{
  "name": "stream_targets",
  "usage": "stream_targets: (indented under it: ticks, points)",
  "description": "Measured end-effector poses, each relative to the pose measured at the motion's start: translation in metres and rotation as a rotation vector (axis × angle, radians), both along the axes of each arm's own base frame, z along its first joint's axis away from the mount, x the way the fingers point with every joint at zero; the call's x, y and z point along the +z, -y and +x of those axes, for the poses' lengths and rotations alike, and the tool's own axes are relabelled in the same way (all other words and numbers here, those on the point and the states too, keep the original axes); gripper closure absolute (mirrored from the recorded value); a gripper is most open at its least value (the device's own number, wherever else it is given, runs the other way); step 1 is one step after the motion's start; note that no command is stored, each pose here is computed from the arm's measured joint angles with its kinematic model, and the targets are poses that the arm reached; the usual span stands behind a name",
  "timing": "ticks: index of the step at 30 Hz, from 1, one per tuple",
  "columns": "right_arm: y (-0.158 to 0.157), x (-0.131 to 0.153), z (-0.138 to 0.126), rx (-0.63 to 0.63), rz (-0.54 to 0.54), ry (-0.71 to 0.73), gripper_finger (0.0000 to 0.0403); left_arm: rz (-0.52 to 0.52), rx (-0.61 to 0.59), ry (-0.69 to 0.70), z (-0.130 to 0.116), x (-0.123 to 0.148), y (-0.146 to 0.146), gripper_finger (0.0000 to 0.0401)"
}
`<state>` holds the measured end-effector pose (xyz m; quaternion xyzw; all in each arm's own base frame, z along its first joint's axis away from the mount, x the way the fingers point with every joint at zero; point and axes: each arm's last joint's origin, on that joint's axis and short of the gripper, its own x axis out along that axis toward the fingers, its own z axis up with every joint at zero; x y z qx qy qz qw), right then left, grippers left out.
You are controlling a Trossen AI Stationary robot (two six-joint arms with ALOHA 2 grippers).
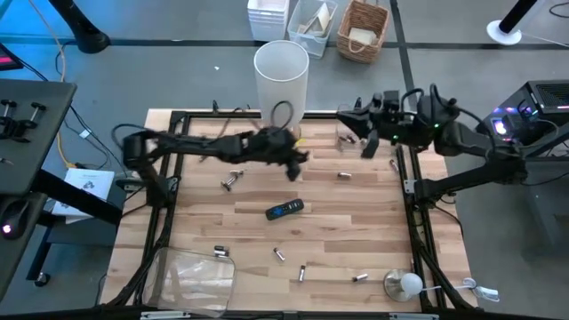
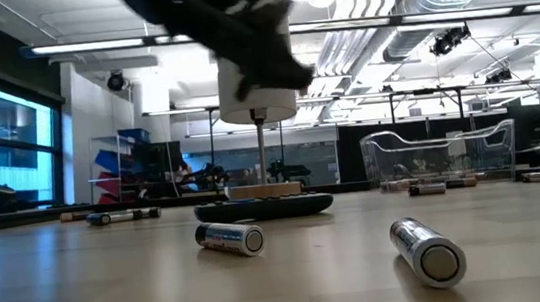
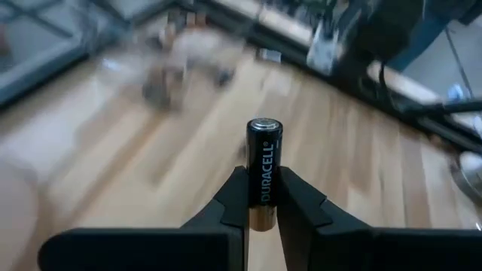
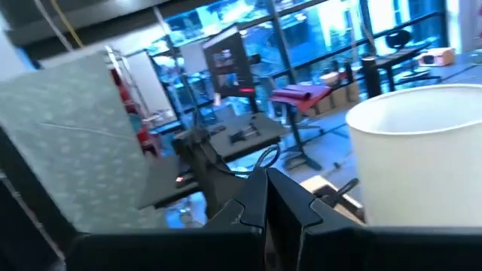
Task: Sort batteries
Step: Put the black battery into the top transparent bin
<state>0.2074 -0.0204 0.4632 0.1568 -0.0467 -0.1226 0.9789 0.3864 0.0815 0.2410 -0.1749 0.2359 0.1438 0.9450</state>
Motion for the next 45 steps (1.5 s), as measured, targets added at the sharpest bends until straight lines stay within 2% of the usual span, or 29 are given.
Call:
stream_targets:
  ticks: [8, 15, 19, 22, 25, 29, 33, 37, 40, 42, 45]
  points:
    - [0.001, -0.004, -0.001, -0.038, 0.029, -0.050, 0.0403, 0.067, 0.027, 0.070, 0.076, -0.009, -0.041, 0.0371]
    - [0.001, -0.009, -0.001, -0.038, 0.075, -0.090, 0.0403, 0.084, 0.060, 0.135, 0.121, -0.032, -0.070, 0.0371]
    - [0.001, -0.009, -0.001, -0.038, 0.075, -0.090, 0.0403, 0.054, 0.093, 0.186, 0.142, -0.045, -0.083, 0.0371]
    - [0.001, -0.009, -0.001, -0.033, 0.075, -0.089, 0.0403, 0.059, 0.105, 0.159, 0.151, -0.054, -0.087, 0.0340]
    - [0.000, -0.009, -0.001, -0.023, 0.075, -0.090, 0.0403, 0.131, 0.097, 0.081, 0.154, -0.052, -0.085, 0.0278]
    - [0.000, -0.009, -0.001, -0.020, 0.053, -0.096, 0.0403, 0.208, 0.042, 0.022, 0.149, -0.020, -0.078, 0.0204]
    - [0.000, -0.009, -0.001, -0.018, 0.023, -0.101, 0.0403, 0.226, -0.004, -0.026, 0.133, 0.021, -0.072, 0.0164]
    - [0.000, -0.007, 0.000, -0.005, -0.013, -0.092, 0.0403, 0.198, -0.076, -0.089, 0.103, 0.069, -0.057, 0.0159]
    - [0.000, -0.006, 0.000, 0.004, -0.038, -0.086, 0.0403, 0.155, -0.137, -0.220, 0.071, 0.095, -0.031, 0.0166]
    - [0.000, -0.006, -0.001, 0.002, -0.048, -0.088, 0.0403, 0.130, -0.155, -0.328, 0.049, 0.099, -0.012, 0.0173]
    - [0.002, -0.006, -0.001, -0.004, -0.052, -0.090, 0.0403, 0.134, -0.078, -0.447, 0.013, 0.092, 0.015, 0.0185]
